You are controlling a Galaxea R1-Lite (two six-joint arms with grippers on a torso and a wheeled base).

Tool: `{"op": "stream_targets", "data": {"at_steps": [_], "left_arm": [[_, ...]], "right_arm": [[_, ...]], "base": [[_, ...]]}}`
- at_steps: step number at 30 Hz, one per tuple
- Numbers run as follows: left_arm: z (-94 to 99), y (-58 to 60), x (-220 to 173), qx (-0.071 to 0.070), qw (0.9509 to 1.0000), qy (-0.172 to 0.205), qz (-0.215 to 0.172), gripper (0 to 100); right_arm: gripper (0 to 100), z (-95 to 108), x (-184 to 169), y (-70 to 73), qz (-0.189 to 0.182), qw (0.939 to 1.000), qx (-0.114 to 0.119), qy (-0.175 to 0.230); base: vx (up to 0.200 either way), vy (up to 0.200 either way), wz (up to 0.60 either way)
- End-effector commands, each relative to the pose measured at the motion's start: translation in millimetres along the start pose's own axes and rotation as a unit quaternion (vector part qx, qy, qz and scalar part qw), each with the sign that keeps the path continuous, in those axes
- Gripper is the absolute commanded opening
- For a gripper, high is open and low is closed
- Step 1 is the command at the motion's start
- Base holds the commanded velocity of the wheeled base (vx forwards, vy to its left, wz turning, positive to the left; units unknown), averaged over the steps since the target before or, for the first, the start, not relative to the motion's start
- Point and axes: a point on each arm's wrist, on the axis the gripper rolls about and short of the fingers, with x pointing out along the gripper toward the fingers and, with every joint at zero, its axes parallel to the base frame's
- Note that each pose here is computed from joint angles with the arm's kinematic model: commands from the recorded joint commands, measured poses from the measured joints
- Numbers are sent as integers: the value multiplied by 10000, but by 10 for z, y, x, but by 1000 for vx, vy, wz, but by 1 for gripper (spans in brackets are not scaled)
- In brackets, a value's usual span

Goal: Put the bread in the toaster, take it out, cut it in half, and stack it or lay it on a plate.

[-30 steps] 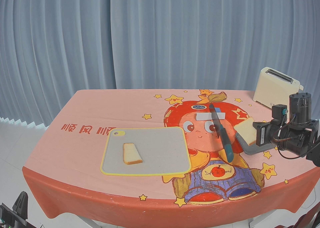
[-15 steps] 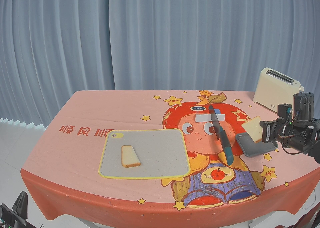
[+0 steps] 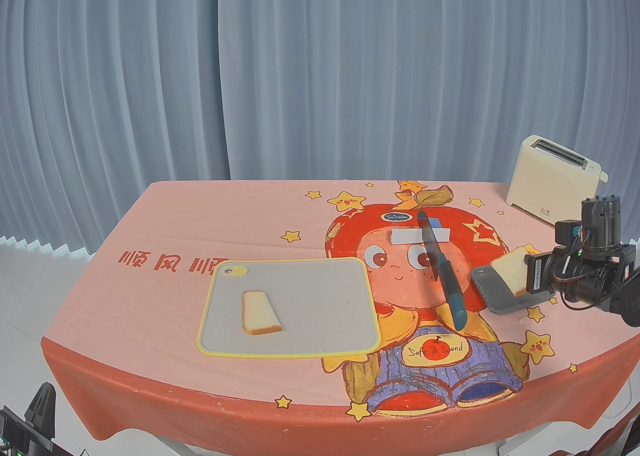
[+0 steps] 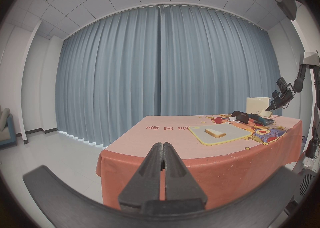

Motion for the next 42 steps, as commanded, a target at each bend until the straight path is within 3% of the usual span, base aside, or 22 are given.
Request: {"op": "stream_targets", "data": {"at_steps": [1,12,27,33,42], "left_arm": [[-49,0,14,2,10000,93,1,0],[-49,0,14,2,10000,93,1,0],[-49,0,14,2,10000,93,1,0],[-49,0,14,2,10000,93,1,0],[-49,0,14,2,10000,93,1,0]], "right_arm": [[0,-93,85,-16,-64,9997,-25,247],[0,-177,203,-33,-178,9985,-58,505],[0,-46,270,-70,-259,9991,30,326],[0,-85,340,-58,-271,9986,4,446],[0,-93,428,-56,-292,9992,45,275]], "base": [[0,0,0],[0,0,0],[0,0,0],[0,0,0],[0,0,0]]}}
